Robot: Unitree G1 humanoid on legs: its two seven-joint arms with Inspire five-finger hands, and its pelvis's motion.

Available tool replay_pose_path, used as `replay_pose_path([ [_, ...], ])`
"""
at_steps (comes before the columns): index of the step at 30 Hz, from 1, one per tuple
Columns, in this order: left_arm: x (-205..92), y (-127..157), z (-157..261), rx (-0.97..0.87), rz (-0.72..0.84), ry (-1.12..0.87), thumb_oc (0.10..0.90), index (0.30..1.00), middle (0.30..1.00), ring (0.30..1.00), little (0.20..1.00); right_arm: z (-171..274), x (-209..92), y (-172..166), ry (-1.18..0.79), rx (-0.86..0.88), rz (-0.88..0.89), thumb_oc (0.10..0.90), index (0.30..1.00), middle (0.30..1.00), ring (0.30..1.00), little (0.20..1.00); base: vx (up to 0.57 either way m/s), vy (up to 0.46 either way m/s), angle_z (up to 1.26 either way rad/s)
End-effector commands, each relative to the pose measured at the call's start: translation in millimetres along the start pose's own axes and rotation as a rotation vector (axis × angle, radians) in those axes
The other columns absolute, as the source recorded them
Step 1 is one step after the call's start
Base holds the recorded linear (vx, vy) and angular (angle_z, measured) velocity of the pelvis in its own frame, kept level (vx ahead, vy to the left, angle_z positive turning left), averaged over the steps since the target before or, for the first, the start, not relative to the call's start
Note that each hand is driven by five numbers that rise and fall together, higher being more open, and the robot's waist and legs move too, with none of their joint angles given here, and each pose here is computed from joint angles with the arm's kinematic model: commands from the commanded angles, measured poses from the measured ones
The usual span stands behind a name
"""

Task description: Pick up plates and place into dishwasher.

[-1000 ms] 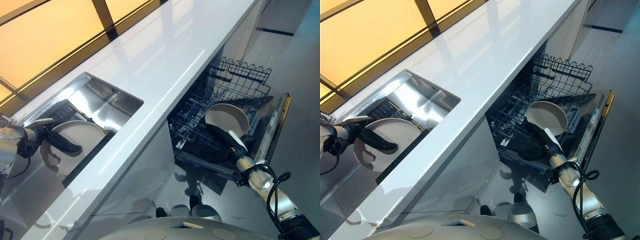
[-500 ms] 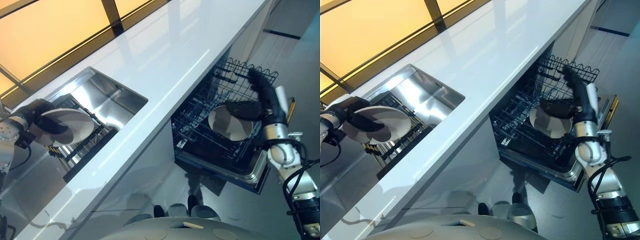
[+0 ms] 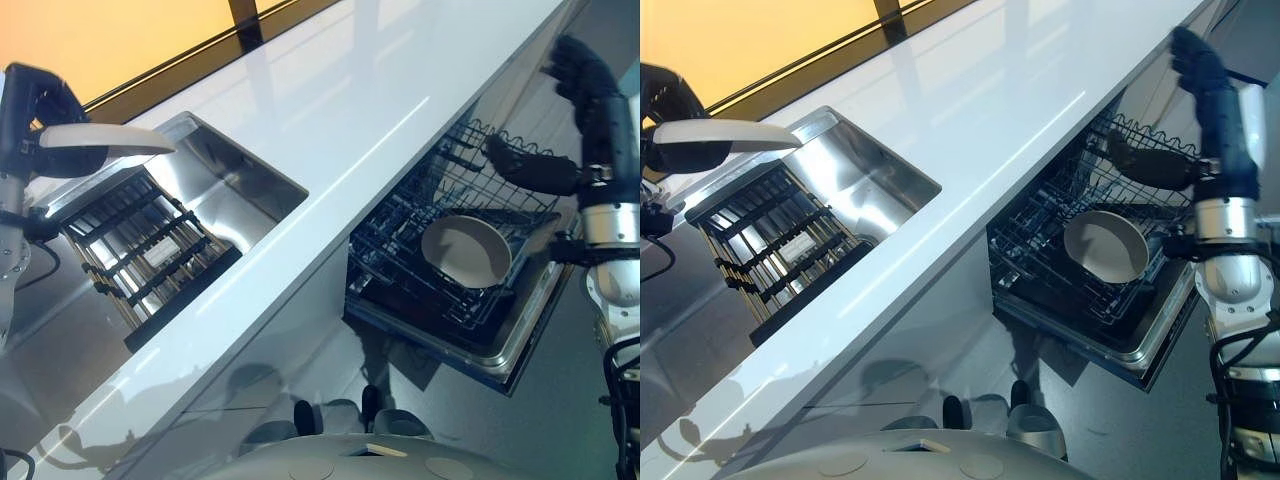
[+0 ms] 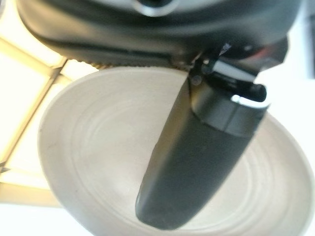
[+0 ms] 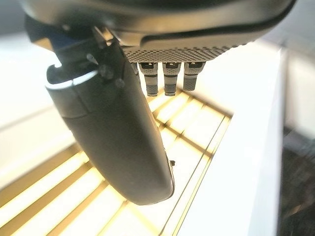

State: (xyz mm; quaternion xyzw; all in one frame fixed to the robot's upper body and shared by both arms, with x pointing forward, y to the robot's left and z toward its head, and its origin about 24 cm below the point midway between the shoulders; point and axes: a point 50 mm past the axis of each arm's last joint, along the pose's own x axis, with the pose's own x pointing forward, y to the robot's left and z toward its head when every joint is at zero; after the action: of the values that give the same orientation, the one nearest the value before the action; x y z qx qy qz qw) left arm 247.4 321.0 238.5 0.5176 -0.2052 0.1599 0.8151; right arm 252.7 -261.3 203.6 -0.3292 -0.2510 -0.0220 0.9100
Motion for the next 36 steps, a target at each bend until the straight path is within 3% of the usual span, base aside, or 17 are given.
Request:
replay_pose_path([
  [1, 14, 36, 46, 0.004, 0.215, -0.27, 0.1, 0.3, 0.3, 0.3, 0.2, 44, 23, 6, -0.213, -0.015, 0.108, 0.8, 0.9, 0.9, 0.9, 0.9, -0.01, -0.029, 0.08],
  [10, 18, -11, 84, -0.141, 0.063, -0.416, 0.1, 0.3, 0.3, 0.3, 0.2, 60, 37, 57, -0.279, 0.053, 0.265, 0.8, 0.9, 0.9, 0.9, 0.9, -0.01, -0.033, 0.1],
  [19, 16, -56, 113, -0.347, -0.086, -0.47, 0.1, 0.3, 0.3, 0.3, 0.2, 77, 45, 91, -0.359, 0.115, 0.263, 0.8, 0.9, 0.9, 0.9, 0.9, 0.0, -0.008, 0.02],
  [29, 11, -81, 129, -0.515, -0.176, -0.473, 0.1, 0.3, 0.3, 0.3, 0.2, 86, 45, 102, -0.396, 0.165, 0.214, 0.8, 0.9, 0.9, 0.9, 0.9, 0.0, 0.0, 0.0],
  [36, 13, -81, 133, -0.512, -0.16, -0.476, 0.1, 0.3, 0.3, 0.3, 0.2, 84, 44, 105, -0.374, 0.176, 0.241, 0.8, 0.9, 0.9, 0.9, 0.9, 0.0, 0.0, 0.0],
])
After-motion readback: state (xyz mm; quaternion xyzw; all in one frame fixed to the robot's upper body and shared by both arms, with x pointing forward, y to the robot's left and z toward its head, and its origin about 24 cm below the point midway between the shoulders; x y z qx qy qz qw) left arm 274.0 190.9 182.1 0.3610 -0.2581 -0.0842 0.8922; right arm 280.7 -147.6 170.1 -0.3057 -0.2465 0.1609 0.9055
